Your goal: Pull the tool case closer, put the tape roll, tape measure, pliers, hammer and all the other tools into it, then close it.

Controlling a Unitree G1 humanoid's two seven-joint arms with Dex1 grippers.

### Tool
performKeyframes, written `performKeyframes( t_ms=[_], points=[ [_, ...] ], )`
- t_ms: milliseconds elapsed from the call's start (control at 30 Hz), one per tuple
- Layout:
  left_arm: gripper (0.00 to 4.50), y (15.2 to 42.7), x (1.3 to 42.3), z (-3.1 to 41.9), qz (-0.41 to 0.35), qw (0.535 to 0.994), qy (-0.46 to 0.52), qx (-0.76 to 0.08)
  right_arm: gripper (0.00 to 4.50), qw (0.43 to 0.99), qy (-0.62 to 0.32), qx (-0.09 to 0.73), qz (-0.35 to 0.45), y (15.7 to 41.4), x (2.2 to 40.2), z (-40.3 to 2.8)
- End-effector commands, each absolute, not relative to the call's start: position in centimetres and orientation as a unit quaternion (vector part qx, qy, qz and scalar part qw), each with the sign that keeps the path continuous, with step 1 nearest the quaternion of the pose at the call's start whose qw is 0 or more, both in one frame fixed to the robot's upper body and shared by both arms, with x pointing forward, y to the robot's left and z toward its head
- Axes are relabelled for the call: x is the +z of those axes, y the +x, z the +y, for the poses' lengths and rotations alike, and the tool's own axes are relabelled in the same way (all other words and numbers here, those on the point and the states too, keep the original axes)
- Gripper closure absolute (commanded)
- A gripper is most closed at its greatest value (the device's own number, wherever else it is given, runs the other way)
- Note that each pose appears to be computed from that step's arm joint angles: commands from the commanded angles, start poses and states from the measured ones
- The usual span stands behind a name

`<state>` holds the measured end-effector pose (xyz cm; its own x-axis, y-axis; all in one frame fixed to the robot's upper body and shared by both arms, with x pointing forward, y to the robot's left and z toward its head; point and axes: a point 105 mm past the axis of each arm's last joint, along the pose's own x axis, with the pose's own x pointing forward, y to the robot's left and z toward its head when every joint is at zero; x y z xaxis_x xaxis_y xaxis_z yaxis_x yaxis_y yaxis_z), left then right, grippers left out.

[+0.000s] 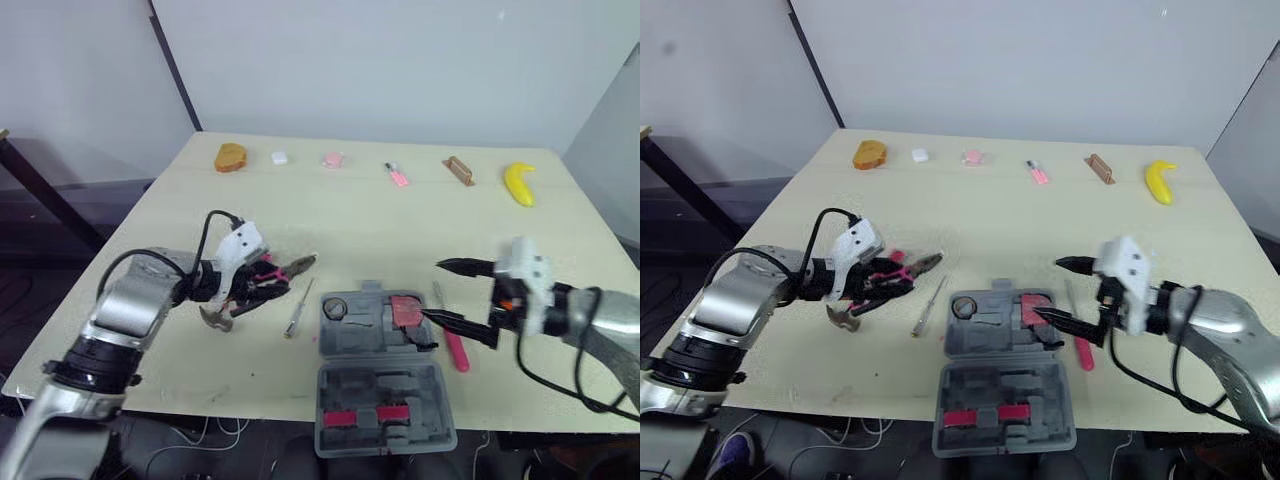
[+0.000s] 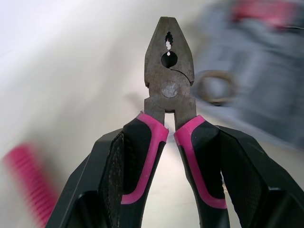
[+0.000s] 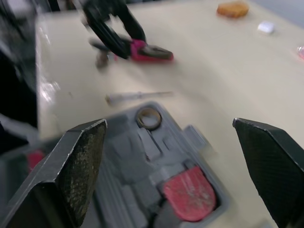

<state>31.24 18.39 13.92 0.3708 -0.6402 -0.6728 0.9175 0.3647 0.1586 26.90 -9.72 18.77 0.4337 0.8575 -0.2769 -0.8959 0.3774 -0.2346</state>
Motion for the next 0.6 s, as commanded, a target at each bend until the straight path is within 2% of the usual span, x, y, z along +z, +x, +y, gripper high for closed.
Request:
performKeyframes(
  t_ms=[33,167,267,433,600],
  points=[
    [2.1,30.6,15.7,17.2,0.246,0.733,0.326,-0.544,0.0,0.812,-0.179,0.548,0.095,27.9,18.2,-7.2],
    [2.1,31.1,16.8,15.9,0.238,0.694,0.371,-0.569,0.0,0.781,-0.18,0.585,0.122,29.0,17.8,-3.2],
    [2.1,31.4,17.1,15.5,0.235,0.678,0.392,-0.576,0.0,0.77,-0.188,0.596,0.132,29.5,17.6,-1.9],
    [2.1,31.8,17.6,14.6,0.227,0.657,0.412,-0.589,0.0,0.749,-0.194,0.616,0.148,30.1,17.0,-0.2],
    [2.1,32.2,17.7,14.2,0.221,0.656,0.414,-0.591,0.0,0.729,-0.206,0.635,0.154,30.4,16.7,0.9]
  ],
)
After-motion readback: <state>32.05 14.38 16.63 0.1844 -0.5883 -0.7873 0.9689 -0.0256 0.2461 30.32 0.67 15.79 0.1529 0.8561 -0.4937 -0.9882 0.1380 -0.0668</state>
